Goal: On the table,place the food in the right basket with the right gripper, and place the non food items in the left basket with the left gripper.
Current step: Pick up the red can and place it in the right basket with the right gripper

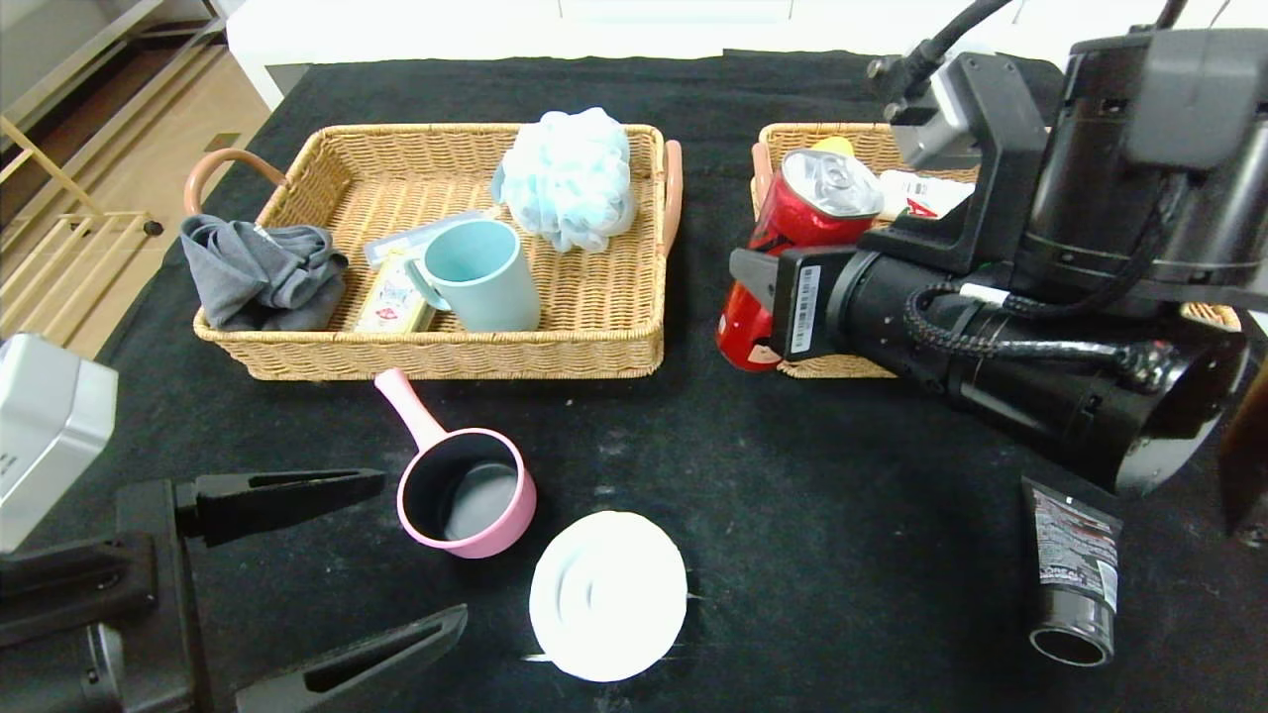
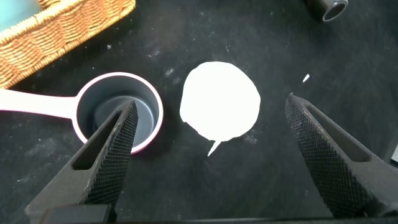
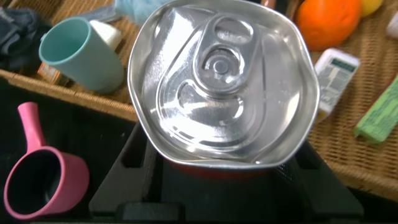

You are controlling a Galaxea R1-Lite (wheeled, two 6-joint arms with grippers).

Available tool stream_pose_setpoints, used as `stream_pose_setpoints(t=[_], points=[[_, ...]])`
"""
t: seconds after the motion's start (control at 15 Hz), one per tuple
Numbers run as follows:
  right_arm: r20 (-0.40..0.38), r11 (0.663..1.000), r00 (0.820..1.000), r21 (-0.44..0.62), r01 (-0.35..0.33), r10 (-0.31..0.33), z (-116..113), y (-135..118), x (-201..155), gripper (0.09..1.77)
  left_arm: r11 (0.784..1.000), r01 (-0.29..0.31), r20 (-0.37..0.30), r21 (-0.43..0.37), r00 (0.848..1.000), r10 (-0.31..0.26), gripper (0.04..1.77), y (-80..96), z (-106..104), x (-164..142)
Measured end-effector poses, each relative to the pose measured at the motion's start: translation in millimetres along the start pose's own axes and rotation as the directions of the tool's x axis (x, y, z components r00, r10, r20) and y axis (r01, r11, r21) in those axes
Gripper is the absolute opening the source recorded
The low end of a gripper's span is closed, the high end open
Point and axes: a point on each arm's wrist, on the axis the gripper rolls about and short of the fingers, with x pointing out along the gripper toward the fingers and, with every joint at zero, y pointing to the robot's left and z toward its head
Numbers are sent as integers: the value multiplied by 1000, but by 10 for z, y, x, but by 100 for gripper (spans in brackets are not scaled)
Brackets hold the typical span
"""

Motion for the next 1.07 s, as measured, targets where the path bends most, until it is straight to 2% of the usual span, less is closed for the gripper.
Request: stream_pose_setpoints(t=[0.2, 0.4, 0.53, 0.73, 1.07], points=[[65, 998, 996, 9, 67, -68, 208, -220, 39, 100, 1000, -5, 0, -1, 1000, 5, 172, 7, 1, -3], [139, 987, 977, 15, 162, -163, 462, -581, 107, 100, 1000, -8, 4, 0, 1000, 8, 172, 10, 6, -9], [154, 975, 963, 12, 221, -220, 535, -857, 147, 100, 1000, -10, 4, 0, 1000, 10, 172, 11, 6, -11], [150, 950, 939, 11, 311, -309, 510, -1195, 240, 100, 1000, -9, 2, 0, 1000, 9, 172, 11, 3, -8], [118, 918, 912, 3, 396, -394, 375, -1495, 448, 100, 1000, -8, -1, -1, 1000, 8, 172, 11, -1, -3]])
